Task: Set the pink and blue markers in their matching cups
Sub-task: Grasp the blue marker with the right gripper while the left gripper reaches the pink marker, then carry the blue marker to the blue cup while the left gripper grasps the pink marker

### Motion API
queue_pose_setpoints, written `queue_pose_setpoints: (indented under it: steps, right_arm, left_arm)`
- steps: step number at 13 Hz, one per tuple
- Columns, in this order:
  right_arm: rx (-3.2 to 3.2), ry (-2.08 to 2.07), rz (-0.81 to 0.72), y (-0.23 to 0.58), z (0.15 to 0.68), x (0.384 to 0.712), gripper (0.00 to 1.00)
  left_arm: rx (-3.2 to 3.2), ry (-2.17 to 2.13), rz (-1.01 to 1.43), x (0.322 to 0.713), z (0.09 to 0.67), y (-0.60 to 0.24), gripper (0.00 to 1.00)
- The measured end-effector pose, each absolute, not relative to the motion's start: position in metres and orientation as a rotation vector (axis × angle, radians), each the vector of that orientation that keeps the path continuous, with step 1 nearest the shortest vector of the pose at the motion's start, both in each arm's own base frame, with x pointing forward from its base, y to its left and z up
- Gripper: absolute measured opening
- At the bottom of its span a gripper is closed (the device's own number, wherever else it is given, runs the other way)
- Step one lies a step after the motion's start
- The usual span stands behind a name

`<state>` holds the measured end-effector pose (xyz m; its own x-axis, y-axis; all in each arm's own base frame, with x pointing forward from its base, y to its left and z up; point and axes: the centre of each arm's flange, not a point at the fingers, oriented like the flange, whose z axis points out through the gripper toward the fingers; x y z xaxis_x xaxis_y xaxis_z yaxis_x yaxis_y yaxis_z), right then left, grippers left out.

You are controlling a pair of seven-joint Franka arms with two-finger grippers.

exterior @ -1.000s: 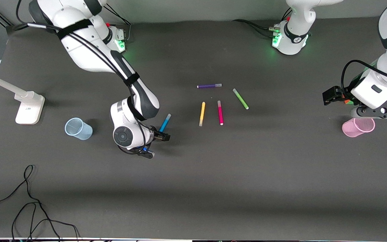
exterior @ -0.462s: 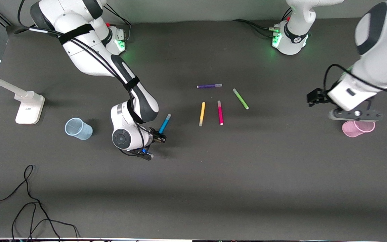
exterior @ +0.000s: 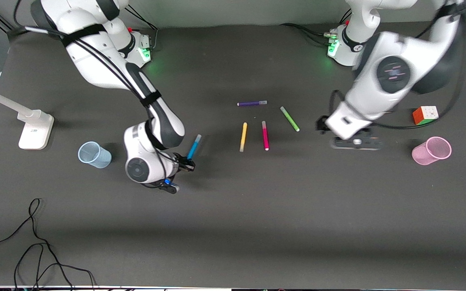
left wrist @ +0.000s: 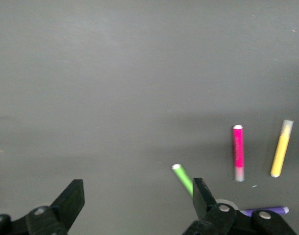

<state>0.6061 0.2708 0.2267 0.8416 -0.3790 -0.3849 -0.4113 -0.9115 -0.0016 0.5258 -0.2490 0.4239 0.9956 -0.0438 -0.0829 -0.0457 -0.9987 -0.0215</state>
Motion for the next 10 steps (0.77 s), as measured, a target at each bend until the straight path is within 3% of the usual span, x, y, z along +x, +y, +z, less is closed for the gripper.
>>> queue_pose_setpoints:
  steps: [5,10]
  right_arm:
    - [-3.082,0.464,0.325,0.196,0.370,0.620,0.18]
    - [-3.166,0.129,0.122,0.100,0.451,0.609,0.18]
  left_arm:
    - [-3.115,0.121,0.195,0.511,0.333,-0.325,0.99]
    - [-3.136,0.046,0.214,0.488,0.241,-0.381,0.99]
